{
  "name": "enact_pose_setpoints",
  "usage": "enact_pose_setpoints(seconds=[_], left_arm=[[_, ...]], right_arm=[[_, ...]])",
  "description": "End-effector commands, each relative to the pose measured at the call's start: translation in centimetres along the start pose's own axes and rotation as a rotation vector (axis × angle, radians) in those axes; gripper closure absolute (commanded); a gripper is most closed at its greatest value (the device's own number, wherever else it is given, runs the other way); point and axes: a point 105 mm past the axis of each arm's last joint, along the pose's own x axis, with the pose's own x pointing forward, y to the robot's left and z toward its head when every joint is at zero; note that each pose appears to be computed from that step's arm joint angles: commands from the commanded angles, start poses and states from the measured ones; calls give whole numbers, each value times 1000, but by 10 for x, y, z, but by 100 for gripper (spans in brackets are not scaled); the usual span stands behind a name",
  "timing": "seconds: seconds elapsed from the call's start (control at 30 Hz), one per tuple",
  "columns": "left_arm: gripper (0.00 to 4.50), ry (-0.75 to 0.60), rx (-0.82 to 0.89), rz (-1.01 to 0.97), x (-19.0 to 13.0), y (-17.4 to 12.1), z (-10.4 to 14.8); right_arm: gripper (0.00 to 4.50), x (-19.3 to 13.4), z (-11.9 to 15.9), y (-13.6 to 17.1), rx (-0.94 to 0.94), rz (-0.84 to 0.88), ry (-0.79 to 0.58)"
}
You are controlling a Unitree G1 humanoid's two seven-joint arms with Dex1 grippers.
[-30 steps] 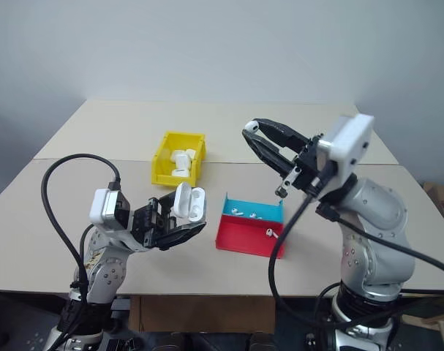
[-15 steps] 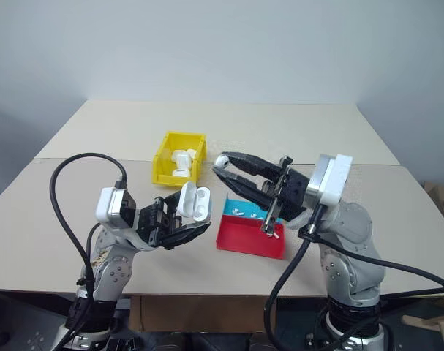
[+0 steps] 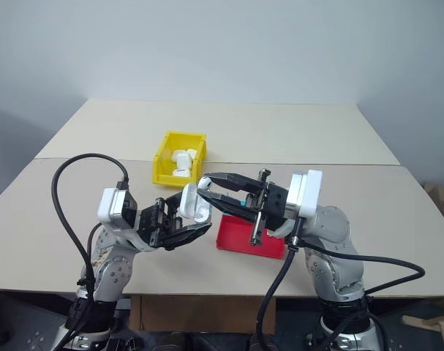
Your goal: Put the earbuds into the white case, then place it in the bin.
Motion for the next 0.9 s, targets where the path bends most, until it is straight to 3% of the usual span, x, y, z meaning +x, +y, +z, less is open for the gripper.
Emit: enact_pose_setpoints(seconds=[0.03,0.9], left_arm=[[172,-13,13,-21,3,-4,2],[172,-30,16,-22,4,-5,0]], right_arm=[[332,4,4,3,-40,36,-17],[332,-1,-12,3,-63,50,76]])
